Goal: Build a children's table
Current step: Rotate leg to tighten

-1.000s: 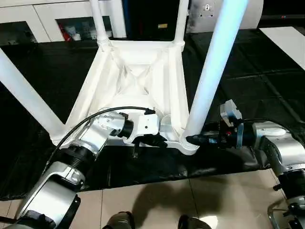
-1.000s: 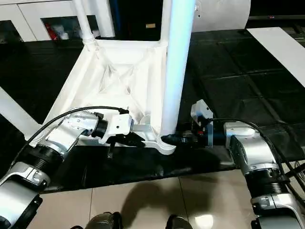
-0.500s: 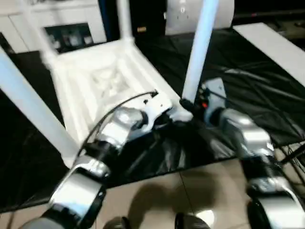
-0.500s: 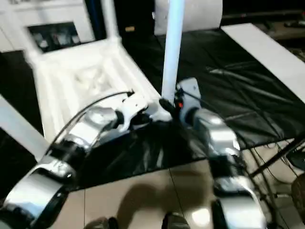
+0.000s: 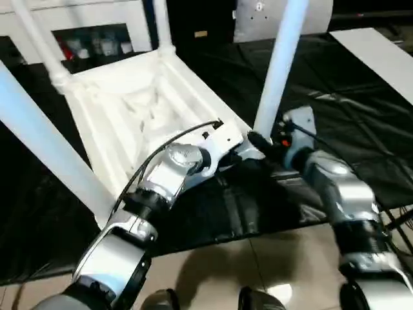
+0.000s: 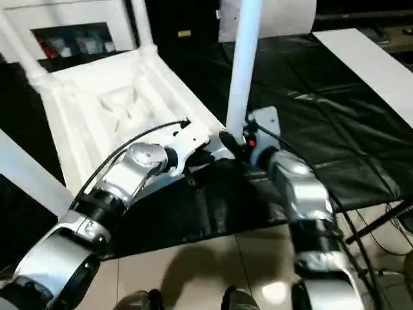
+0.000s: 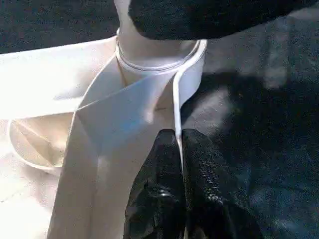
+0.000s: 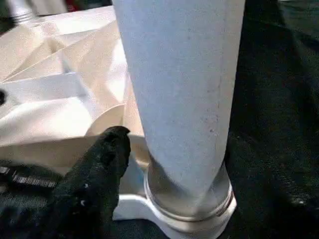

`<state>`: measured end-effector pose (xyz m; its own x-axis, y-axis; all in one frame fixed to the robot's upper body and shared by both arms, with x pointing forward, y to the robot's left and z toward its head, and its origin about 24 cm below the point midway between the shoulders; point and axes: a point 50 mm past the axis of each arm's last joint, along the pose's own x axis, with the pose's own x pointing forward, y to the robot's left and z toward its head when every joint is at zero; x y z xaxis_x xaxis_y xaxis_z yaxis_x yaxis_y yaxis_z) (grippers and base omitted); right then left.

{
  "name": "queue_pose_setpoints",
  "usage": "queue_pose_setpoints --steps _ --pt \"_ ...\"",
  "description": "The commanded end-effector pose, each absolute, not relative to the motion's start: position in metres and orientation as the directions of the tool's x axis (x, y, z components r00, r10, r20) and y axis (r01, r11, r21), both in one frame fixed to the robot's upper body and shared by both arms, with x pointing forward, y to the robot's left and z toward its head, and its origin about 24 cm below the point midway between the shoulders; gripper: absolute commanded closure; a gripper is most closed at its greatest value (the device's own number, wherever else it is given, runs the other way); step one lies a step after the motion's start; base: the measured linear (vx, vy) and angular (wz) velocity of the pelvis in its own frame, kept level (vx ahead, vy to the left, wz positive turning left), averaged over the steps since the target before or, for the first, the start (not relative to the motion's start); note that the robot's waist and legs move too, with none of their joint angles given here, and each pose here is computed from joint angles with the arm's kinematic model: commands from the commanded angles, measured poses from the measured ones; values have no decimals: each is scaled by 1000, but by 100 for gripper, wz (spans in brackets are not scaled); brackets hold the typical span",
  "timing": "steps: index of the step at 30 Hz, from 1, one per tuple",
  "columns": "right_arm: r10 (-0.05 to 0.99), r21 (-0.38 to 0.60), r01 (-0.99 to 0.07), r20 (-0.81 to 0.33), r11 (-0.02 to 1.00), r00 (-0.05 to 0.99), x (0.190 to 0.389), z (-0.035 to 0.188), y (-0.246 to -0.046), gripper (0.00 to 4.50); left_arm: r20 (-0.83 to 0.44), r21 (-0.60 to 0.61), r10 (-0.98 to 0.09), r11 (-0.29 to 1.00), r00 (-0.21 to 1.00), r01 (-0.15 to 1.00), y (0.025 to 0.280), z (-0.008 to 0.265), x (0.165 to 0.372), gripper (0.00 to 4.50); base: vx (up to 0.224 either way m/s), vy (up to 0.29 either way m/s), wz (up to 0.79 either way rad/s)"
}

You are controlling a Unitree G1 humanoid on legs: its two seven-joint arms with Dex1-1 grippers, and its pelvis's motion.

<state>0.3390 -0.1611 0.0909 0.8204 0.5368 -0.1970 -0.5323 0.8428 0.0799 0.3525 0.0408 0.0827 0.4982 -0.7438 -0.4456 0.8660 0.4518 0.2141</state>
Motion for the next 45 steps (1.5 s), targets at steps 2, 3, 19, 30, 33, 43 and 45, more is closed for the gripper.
queue_pose_setpoints --steps 2,3,19,30,33,43,45 --pt "651 105 -645 -211 757 730 328 87 -157 93 -440 237 -774 388 455 890 39 84 349 450 0 0 0" --pt "653 88 -652 -220 753 725 326 88 -161 74 -444 243 -777 376 447 894 41 83 349 450 0 0 0" --pt "796 -86 -855 -327 511 509 305 105 -202 2 -549 247 -827 -17 125 969 74 74 330 450 0 0 0" --pt "895 -17 -952 -335 306 294 292 100 -195 48 -555 214 -830 -205 -54 955 81 74 316 450 0 0 0" --pt "911 11 -964 -330 266 247 291 99 -193 76 -556 210 -828 -230 -78 950 81 75 314 450 0 0 0" --pt "925 66 -972 -328 226 193 293 97 -194 163 -565 211 -820 -246 -87 946 80 75 315 450 0 0 0" --pt "926 71 -972 -327 223 188 293 97 -193 192 -566 209 -820 -246 -88 946 81 75 315 450 0 0 0"
